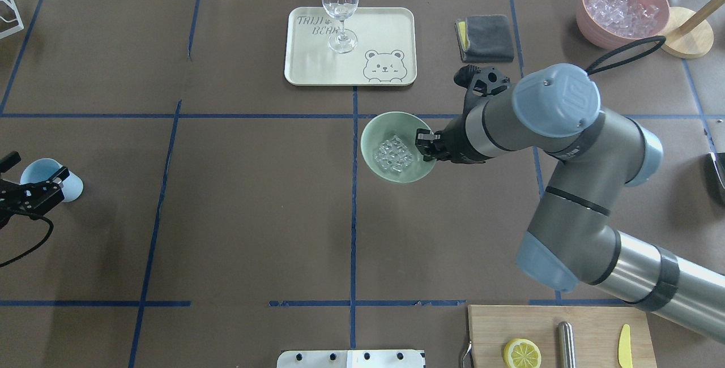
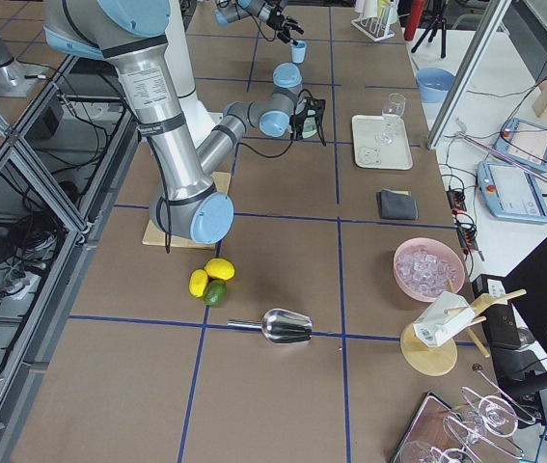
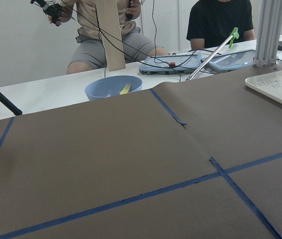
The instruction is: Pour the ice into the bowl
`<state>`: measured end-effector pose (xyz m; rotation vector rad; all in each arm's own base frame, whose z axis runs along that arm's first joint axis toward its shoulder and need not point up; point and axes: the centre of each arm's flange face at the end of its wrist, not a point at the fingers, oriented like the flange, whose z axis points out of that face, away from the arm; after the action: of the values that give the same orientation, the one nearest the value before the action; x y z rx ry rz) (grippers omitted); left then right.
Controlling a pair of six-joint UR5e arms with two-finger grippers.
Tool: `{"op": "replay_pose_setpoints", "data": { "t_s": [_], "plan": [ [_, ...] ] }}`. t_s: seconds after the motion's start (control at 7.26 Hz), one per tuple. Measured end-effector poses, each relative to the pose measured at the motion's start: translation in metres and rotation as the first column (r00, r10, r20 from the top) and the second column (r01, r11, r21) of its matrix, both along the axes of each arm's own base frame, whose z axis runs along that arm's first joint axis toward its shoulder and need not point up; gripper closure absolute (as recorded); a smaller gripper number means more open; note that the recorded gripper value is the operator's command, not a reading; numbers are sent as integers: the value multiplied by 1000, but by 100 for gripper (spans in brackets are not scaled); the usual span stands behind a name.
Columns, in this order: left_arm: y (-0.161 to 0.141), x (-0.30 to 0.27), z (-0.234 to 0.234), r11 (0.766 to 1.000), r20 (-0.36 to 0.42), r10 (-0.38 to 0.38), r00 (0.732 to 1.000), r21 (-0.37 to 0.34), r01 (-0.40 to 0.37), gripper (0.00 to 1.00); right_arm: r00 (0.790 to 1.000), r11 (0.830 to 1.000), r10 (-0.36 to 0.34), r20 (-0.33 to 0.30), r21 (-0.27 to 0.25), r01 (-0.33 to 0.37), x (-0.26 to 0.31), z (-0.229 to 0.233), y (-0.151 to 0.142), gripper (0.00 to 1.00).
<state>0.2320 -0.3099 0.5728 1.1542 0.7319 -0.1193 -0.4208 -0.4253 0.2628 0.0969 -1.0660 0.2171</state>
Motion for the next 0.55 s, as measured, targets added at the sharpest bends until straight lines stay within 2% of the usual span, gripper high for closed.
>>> {"op": "replay_pose_setpoints", "data": {
  "t_s": [0.28,0.55],
  "plan": [
    [-31,-1,-46,999,88,37,995,-24,-35,0,999,999,-25,-40,25,26,55,40,7,100],
    [-76,1,-101,994,178,88,980,-79,-75,0,994,997,-52,-91,45,56,114,83,9,100]
  ]
}}
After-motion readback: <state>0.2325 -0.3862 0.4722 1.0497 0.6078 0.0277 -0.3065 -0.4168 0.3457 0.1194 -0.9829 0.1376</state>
